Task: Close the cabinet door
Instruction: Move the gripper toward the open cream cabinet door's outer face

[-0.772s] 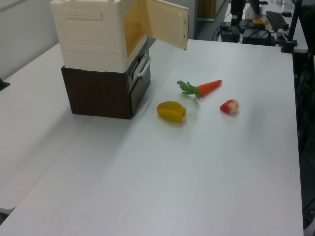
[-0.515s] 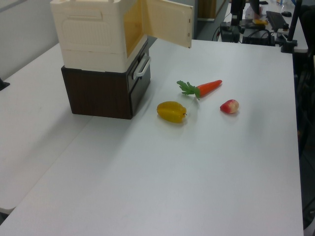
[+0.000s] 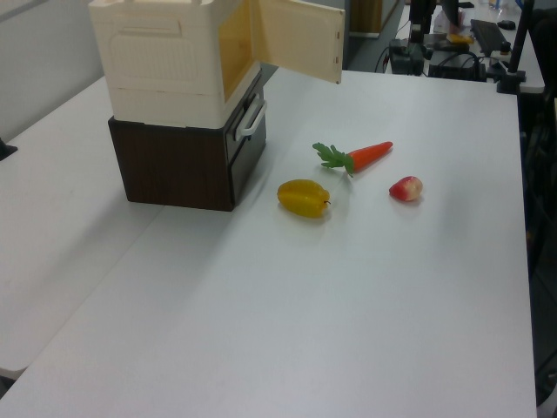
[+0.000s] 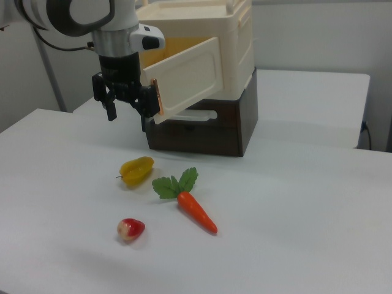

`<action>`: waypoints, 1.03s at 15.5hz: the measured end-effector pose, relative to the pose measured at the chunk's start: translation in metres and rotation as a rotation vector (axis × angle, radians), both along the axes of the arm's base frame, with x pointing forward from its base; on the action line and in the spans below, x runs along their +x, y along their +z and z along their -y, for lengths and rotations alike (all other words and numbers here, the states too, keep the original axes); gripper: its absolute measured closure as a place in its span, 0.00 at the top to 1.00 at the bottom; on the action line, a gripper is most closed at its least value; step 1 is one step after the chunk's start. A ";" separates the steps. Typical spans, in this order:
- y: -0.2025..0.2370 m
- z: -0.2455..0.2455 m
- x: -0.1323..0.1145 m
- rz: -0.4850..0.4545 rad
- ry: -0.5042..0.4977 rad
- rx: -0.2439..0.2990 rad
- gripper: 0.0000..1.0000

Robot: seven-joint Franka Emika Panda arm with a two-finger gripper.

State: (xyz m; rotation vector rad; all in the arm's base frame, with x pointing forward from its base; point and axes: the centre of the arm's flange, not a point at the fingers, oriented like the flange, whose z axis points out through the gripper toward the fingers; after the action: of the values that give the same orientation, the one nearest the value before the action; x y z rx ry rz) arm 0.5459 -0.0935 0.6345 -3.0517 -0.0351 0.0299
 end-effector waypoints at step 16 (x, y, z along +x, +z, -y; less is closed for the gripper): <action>-0.002 0.010 0.008 0.061 0.138 -0.012 0.01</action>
State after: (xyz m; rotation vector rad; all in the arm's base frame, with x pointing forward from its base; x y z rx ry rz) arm 0.5544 -0.1035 0.6330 -3.0558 -0.2504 -0.0545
